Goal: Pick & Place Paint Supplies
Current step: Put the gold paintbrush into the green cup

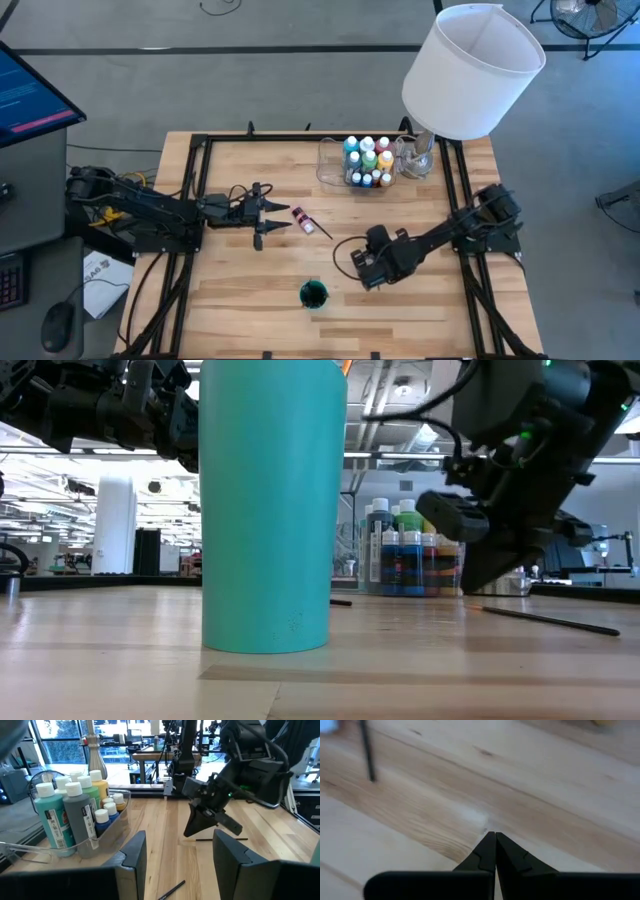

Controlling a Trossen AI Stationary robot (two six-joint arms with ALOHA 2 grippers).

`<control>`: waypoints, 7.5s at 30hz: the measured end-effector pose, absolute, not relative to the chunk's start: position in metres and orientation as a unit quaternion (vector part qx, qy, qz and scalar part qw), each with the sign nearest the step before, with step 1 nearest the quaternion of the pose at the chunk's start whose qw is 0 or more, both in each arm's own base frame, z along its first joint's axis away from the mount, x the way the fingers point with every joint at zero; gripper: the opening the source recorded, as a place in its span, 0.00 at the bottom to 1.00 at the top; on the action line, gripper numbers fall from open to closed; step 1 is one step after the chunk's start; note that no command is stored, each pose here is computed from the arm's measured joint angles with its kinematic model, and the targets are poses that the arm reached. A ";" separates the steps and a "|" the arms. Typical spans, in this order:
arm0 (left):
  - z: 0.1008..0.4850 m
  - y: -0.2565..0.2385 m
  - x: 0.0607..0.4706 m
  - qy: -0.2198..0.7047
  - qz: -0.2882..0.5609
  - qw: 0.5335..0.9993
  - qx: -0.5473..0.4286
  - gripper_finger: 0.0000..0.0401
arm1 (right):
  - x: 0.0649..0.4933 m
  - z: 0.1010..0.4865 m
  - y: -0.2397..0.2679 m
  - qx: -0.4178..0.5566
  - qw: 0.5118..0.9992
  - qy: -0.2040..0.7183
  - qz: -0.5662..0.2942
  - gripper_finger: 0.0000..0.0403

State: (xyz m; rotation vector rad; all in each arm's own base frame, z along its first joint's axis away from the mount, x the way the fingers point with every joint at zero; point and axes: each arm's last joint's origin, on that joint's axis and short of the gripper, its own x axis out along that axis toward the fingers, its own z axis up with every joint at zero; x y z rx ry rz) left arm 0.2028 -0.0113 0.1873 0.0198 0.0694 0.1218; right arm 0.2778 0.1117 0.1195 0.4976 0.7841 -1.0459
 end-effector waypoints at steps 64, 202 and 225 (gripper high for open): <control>0.186 -0.015 0.202 0.042 0.051 0.998 -0.002 0.30 | 0.281 0.193 0.277 0.126 0.975 0.180 -0.043 0.00; 0.184 -0.016 0.202 0.052 0.048 0.997 0.010 0.30 | 0.295 0.085 0.161 0.282 0.703 0.249 -0.604 0.27; 0.184 -0.016 0.202 0.052 0.048 0.997 0.010 0.30 | 0.295 0.087 0.157 0.271 0.688 0.299 -0.604 0.01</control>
